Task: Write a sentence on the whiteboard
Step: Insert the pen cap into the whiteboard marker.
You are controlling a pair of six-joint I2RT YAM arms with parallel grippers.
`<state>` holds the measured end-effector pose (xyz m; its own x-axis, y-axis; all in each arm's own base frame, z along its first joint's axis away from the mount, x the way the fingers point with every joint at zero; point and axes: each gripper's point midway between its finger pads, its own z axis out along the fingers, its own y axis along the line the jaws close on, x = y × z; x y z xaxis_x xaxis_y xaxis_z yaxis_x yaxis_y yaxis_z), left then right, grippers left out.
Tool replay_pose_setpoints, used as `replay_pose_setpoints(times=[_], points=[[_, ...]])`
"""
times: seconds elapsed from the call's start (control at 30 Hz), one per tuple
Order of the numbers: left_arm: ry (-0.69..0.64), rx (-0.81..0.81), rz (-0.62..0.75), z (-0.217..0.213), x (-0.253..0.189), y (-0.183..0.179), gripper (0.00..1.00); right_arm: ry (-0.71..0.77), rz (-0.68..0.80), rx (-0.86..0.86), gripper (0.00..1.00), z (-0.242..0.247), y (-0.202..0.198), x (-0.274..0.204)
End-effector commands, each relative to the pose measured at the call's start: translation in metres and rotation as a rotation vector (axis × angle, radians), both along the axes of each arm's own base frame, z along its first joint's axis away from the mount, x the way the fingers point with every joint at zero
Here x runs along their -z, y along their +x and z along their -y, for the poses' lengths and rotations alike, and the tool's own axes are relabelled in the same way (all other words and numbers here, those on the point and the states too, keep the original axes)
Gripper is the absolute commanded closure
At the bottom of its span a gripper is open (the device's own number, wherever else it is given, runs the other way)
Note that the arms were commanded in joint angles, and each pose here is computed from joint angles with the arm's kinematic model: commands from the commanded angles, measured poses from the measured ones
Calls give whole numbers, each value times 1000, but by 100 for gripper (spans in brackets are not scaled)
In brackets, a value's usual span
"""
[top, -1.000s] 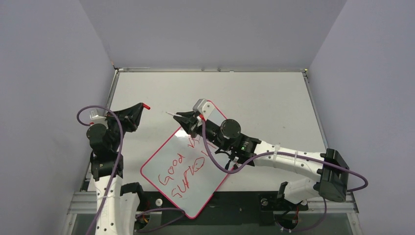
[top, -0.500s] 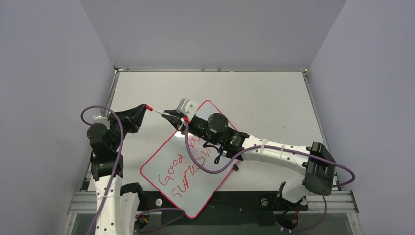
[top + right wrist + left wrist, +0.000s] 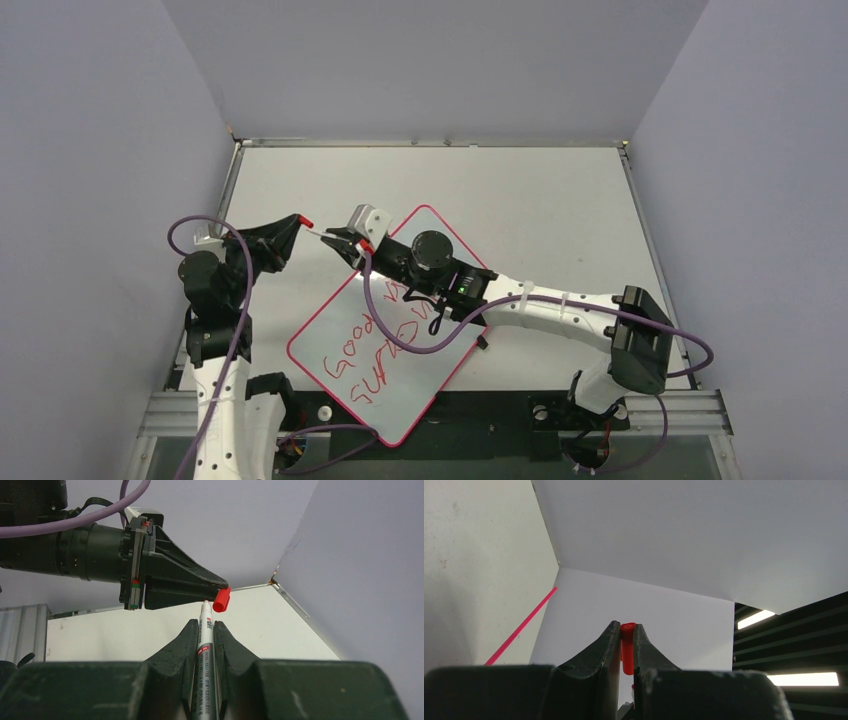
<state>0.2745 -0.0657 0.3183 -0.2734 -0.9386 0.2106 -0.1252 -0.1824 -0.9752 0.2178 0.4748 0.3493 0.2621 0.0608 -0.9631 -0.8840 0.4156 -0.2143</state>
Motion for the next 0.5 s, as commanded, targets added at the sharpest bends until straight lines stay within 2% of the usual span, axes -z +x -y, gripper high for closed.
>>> replay_pose_setpoints(times=[0.0,0.47], points=[[7,15,43,2,-16,-3,100,68,27,-1,100,-3,-1,-29],[6,1,38,-1,-17,-1,100,44,29,46,100,1,8,-23]])
